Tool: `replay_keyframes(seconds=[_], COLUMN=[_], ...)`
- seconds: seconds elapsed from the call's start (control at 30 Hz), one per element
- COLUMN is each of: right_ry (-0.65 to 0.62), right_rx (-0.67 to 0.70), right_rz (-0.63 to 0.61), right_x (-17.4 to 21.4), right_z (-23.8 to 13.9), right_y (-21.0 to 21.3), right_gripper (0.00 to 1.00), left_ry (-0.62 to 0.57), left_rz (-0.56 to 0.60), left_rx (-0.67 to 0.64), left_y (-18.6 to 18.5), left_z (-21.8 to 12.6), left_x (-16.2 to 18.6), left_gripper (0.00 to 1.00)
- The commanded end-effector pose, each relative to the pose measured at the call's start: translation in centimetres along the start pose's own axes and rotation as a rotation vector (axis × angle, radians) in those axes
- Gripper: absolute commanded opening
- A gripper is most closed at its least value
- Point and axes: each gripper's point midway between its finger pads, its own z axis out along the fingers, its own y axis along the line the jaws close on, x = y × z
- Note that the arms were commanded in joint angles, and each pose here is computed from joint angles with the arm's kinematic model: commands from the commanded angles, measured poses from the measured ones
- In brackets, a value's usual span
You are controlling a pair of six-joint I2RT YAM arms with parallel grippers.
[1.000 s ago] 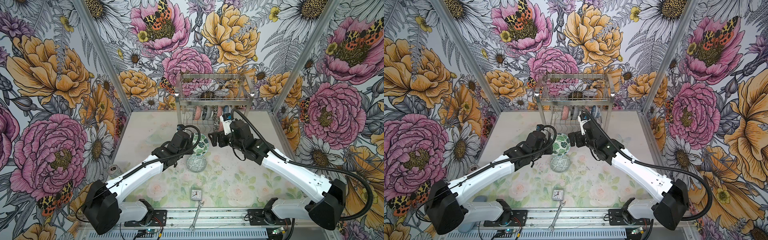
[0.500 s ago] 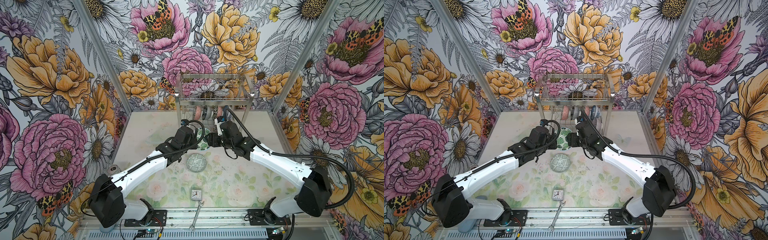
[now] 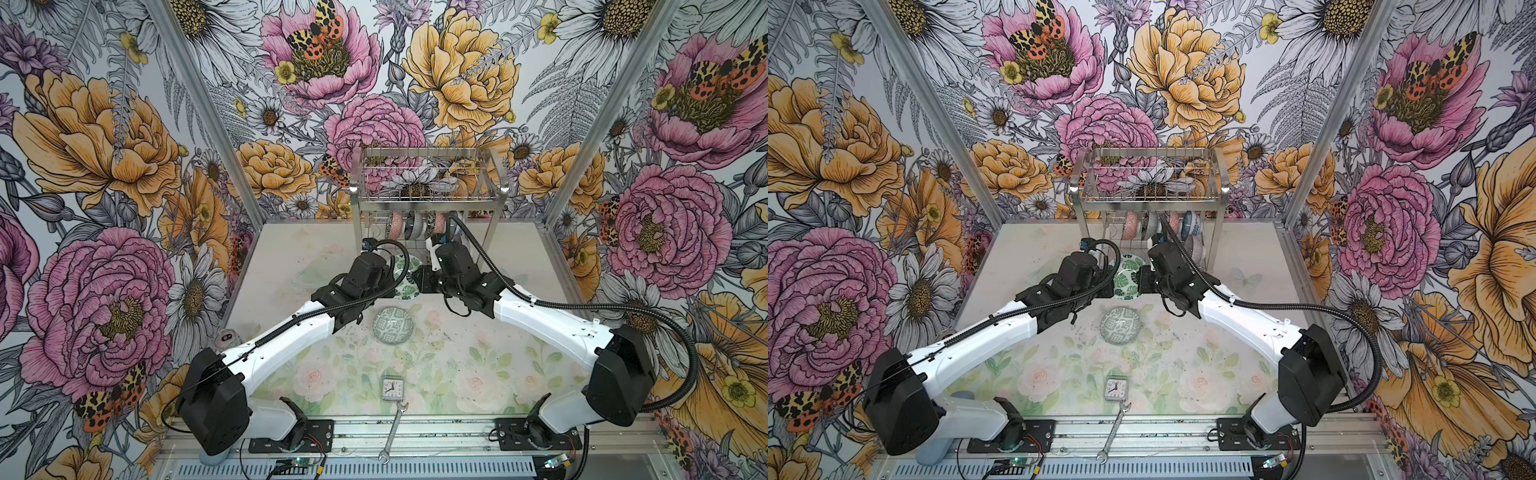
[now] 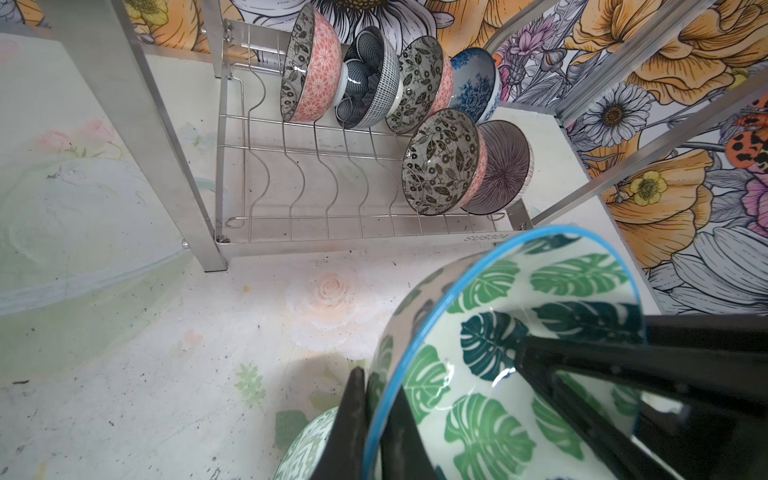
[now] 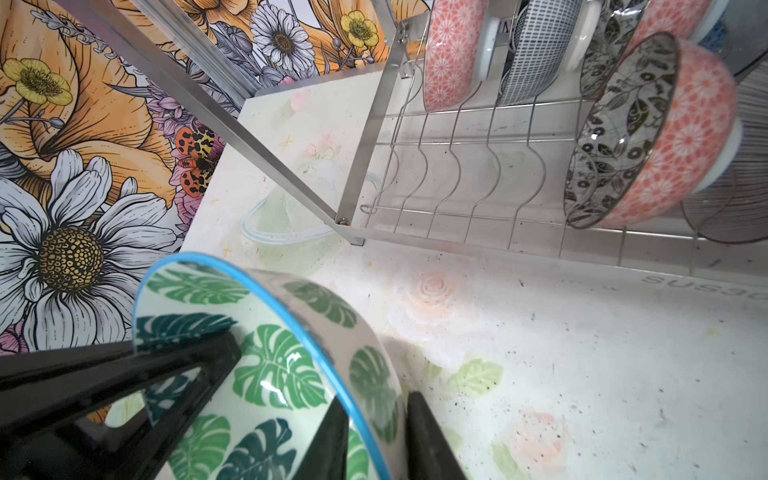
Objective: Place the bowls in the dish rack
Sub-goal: 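Raise the monstera bowl toward the right gripper while right gripper grasps its rim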
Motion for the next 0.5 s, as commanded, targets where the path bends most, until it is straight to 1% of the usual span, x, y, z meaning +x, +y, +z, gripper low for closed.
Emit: replay_keyframes(seconds=[0.0, 0.07, 0.1, 0.47], right_ry=[-0.044, -0.046, -0.050, -0.073], right_rx=[-0.041, -0.041, -0.041, -0.028], right_rz=[0.005, 0.003, 0.001, -0.015], right_x=[-1.59, -1.68, -1.84, -2.52], right_z=[0.08, 0.07, 0.00, -0.42], right_y=[1.33, 1.39, 1.38, 1.08], right_gripper=[0.13, 0.01, 0.00, 0.00], left_ry=[-0.095, -0.093, -0.093, -0.090], left_rz=[-0.014, -0.015, -0.015, -0.018], left_rx=[0.123, 0.129, 0.129, 0.123], left_y=[-3.07, -3.12, -3.12, -2.86], left_z=[-1.18, -1.10, -1.10, -1.10], left_x=[-3.28, -3.12, -3.12, -2.87], left_gripper=[0.00, 0.00, 0.00, 0.00])
